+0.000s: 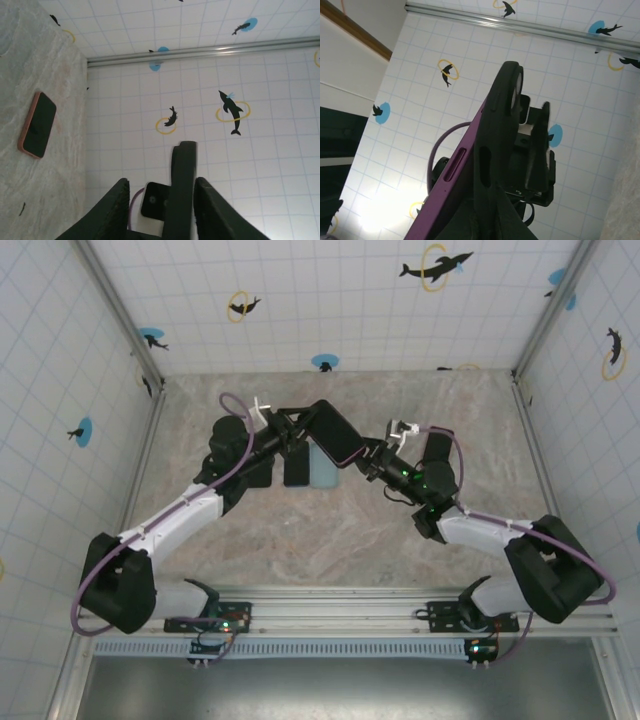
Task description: Take the phone out of the phone case
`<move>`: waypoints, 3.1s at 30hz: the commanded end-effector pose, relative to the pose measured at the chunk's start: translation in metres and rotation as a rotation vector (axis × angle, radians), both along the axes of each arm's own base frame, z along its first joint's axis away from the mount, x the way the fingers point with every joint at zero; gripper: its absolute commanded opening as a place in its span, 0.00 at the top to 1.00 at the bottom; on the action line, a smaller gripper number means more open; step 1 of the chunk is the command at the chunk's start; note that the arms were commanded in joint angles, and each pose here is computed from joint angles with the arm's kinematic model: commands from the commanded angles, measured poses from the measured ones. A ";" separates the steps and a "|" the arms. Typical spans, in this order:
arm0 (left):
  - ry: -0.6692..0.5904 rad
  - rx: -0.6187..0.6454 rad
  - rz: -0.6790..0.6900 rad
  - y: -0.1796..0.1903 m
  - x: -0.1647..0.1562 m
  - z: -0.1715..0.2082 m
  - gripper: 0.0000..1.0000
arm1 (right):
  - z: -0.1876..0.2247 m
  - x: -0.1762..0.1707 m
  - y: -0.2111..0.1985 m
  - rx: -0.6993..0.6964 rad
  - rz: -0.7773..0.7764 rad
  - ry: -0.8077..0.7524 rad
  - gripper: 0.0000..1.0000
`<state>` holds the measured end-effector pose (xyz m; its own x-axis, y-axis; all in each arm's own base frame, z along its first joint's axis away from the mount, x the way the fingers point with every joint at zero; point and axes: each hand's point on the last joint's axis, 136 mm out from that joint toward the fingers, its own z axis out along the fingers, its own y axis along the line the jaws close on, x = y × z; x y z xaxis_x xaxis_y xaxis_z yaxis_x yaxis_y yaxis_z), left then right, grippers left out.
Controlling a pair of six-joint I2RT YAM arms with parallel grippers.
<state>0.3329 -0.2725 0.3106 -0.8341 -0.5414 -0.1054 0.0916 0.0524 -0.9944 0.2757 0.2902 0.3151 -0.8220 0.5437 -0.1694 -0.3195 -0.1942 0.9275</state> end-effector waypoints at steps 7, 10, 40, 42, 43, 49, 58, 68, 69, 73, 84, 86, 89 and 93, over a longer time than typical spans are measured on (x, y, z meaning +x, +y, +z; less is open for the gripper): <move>-0.012 0.049 0.022 0.004 0.003 0.007 0.35 | 0.028 0.002 -0.024 0.117 -0.091 -0.075 1.00; -0.004 0.075 0.041 0.009 -0.001 0.005 0.31 | 0.020 0.011 -0.034 0.070 -0.197 -0.083 1.00; 0.086 -0.224 0.184 -0.056 -0.083 0.020 0.41 | 0.016 0.036 -0.056 0.098 -0.656 -0.110 1.00; 0.086 -0.234 0.205 -0.056 -0.082 0.020 0.44 | 0.017 0.036 -0.055 0.101 -0.659 -0.109 1.00; 0.086 -0.241 0.213 -0.056 -0.080 0.020 0.45 | 0.017 0.036 -0.054 0.102 -0.657 -0.108 1.00; 0.116 -0.255 0.187 -0.072 -0.076 0.011 0.49 | 0.017 0.034 -0.049 0.124 -0.640 -0.100 1.00; 0.129 -0.235 0.190 -0.079 -0.071 0.003 0.50 | 0.017 0.030 -0.047 0.127 -0.623 -0.109 1.00; 0.092 -0.281 0.139 -0.088 -0.074 0.023 0.57 | 0.013 0.028 -0.049 0.105 -0.627 -0.133 1.00; 0.095 -0.283 0.121 -0.091 -0.076 0.023 0.57 | 0.013 0.028 -0.050 0.099 -0.631 -0.141 1.00; 0.109 -0.272 0.100 -0.095 -0.082 0.021 0.59 | 0.011 0.032 -0.055 0.089 -0.650 -0.146 1.00; 0.102 -0.279 0.143 -0.082 -0.081 0.017 0.64 | 0.017 0.030 -0.054 0.090 -0.635 -0.170 1.00; 0.090 -0.273 0.136 -0.085 -0.081 0.021 0.64 | 0.016 0.029 -0.054 0.086 -0.635 -0.167 1.00; 0.100 -0.252 0.146 -0.084 -0.076 0.015 0.63 | 0.021 0.027 -0.052 0.104 -0.619 -0.175 1.00; 0.119 -0.252 0.150 -0.084 -0.074 0.008 0.63 | 0.026 0.024 -0.049 0.108 -0.605 -0.190 1.00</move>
